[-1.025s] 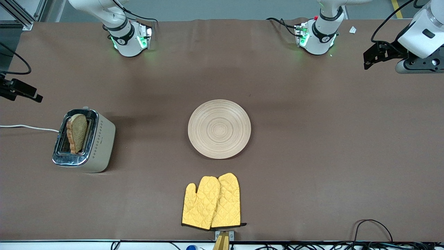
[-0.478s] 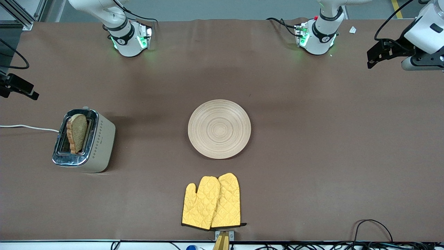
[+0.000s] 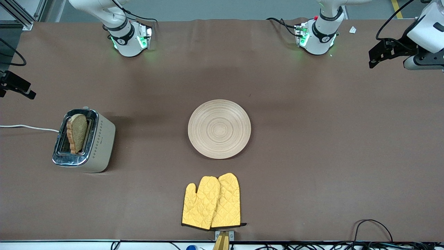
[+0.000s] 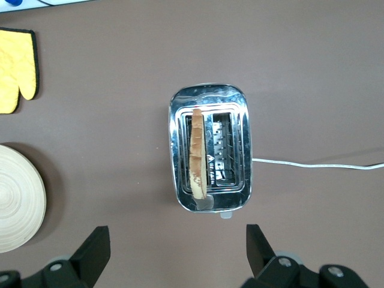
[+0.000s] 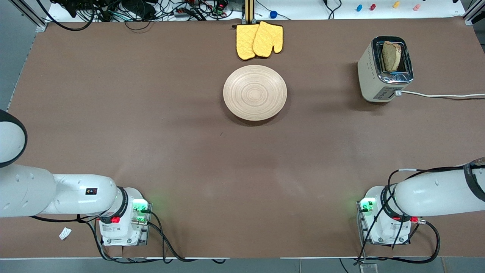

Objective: Move plate and put bread in toaster

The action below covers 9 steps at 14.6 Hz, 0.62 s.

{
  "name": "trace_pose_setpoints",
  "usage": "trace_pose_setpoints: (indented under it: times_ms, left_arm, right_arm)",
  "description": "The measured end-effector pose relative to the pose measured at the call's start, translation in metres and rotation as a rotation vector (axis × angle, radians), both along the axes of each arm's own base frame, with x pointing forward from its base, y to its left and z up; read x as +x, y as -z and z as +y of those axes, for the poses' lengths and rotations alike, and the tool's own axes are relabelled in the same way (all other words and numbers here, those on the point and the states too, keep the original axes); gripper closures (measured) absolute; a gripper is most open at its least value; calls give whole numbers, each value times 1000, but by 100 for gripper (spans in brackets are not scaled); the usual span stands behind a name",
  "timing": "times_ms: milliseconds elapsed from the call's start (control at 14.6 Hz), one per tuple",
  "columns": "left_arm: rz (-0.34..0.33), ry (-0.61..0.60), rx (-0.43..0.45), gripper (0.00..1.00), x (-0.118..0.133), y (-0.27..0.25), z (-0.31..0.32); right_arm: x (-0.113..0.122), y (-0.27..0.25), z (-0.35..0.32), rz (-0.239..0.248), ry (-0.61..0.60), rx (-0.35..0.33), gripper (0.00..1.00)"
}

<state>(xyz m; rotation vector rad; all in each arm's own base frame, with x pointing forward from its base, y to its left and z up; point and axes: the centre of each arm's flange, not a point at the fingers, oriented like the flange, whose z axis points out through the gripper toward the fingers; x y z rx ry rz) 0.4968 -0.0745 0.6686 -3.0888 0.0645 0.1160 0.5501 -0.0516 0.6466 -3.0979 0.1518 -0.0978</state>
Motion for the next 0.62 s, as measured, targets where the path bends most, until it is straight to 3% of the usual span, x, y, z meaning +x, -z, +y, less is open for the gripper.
trace_pose_setpoints:
  times_ms: [615]
  left_arm:
    - [3,2,0,0,0,0,0]
  right_arm:
    - [0,0,0,2,6,-6,0]
